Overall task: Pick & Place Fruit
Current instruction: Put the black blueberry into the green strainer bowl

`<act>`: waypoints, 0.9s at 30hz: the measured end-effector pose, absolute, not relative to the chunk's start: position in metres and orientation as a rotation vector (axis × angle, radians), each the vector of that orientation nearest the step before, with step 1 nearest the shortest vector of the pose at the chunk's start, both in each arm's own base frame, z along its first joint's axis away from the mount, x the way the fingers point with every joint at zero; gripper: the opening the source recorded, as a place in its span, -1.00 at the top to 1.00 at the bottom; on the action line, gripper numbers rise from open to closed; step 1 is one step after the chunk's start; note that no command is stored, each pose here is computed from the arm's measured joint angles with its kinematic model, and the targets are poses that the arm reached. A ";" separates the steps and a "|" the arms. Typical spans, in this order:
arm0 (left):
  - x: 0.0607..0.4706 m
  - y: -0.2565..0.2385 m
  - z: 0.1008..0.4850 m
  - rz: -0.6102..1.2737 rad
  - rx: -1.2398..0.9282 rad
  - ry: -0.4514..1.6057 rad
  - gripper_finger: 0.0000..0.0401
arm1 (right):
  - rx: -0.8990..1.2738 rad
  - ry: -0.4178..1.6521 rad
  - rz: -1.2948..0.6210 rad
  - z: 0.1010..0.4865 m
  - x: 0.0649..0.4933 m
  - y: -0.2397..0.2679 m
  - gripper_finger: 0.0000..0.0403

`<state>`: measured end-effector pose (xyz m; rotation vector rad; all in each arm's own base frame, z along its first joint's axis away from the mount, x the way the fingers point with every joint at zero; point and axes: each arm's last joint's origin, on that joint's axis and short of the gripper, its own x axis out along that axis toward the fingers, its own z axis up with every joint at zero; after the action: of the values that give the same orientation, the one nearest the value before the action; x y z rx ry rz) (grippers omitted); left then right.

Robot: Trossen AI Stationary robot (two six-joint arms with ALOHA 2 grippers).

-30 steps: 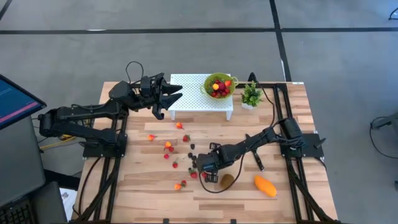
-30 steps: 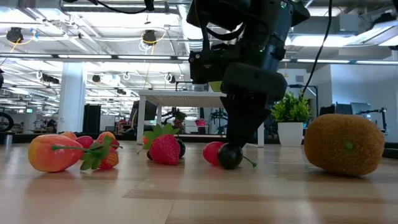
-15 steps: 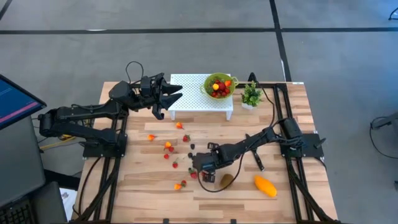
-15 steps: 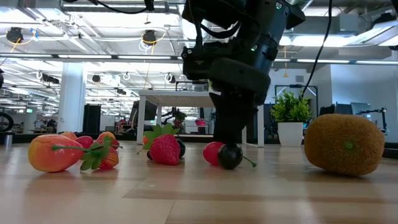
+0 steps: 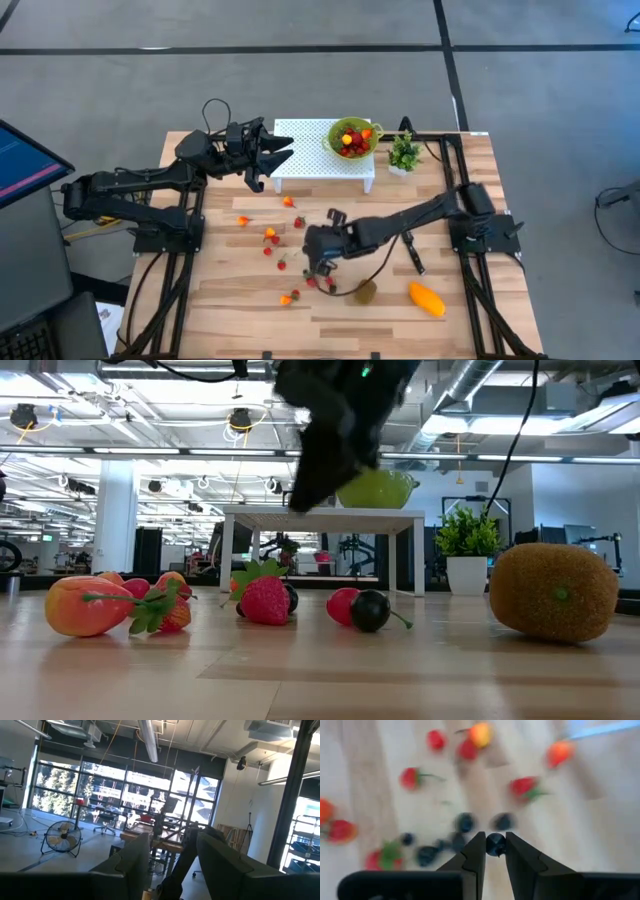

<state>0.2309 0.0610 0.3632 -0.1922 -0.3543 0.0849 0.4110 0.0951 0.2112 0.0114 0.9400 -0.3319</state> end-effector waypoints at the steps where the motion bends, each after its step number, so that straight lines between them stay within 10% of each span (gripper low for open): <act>1: 0.231 0.061 0.363 0.085 -0.192 -0.356 0.21 | -0.019 0.925 -0.347 0.222 0.408 0.092 0.71; 13: 0.231 0.061 0.363 0.085 -0.192 -0.356 0.21 | -0.182 0.682 -0.564 0.349 0.347 0.017 0.71; 27: 0.231 0.061 0.363 0.085 -0.192 -0.357 0.21 | -0.030 0.882 -0.632 0.347 0.315 -0.100 0.71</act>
<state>0.2308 0.0610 0.3634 -0.1915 -0.3569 0.0847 0.3152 -0.1004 0.3474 -0.0303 0.8818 -0.6322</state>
